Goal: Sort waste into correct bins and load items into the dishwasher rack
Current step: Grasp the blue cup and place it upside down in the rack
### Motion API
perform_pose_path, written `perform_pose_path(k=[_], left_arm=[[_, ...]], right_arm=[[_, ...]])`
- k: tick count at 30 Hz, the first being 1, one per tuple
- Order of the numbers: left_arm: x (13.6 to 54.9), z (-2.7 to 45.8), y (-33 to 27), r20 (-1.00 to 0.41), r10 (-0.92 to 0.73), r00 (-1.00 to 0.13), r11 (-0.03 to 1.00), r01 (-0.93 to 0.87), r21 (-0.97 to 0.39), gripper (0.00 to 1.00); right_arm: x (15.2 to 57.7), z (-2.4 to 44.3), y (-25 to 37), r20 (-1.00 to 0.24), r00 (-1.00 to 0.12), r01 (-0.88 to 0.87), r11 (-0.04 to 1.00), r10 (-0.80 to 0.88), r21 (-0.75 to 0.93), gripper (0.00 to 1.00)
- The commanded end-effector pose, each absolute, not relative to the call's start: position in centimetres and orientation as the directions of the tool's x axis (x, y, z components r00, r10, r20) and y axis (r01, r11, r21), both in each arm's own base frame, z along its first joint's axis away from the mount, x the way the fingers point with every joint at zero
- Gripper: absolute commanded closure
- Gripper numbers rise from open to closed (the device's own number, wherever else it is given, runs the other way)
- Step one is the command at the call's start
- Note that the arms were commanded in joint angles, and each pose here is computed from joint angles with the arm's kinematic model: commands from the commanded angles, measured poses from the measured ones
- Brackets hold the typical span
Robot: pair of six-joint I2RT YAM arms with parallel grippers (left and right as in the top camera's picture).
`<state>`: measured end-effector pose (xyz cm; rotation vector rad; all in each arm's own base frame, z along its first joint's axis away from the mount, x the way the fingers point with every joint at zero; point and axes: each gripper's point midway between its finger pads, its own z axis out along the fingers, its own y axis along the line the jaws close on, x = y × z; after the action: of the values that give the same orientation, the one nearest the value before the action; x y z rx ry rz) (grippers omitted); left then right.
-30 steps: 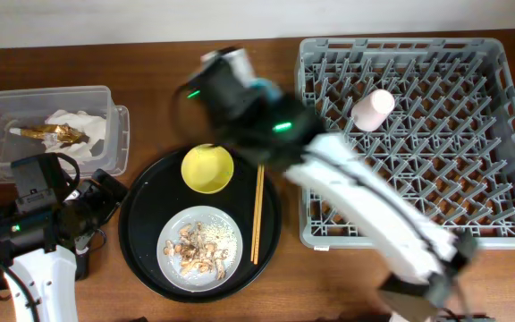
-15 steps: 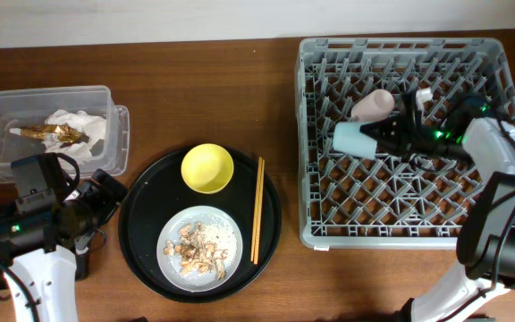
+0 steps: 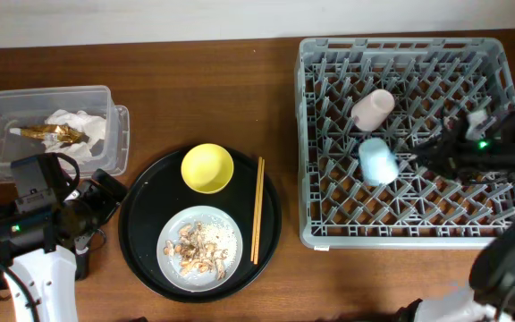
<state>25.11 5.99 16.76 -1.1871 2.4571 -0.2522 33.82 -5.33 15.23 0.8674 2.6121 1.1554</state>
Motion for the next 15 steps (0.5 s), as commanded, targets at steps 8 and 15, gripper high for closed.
perform_pose_path(k=[8, 15], left_arm=[[25.2, 17.2, 6.2, -0.285, -0.786, -0.548, 0.617, -0.712, -0.334, 0.01], [25.2, 17.2, 6.2, -0.285, -0.786, -0.548, 0.618, -0.712, -0.334, 0.01]], right_arm=[[37.3, 22.8, -1.2, -0.44, -0.814, 0.23, 0.907, 0.379, 0.354, 0.93], [36.2, 10.9, 0.8, -0.074, -0.936, 0.326, 0.929, 0.343, 0.177, 0.96]])
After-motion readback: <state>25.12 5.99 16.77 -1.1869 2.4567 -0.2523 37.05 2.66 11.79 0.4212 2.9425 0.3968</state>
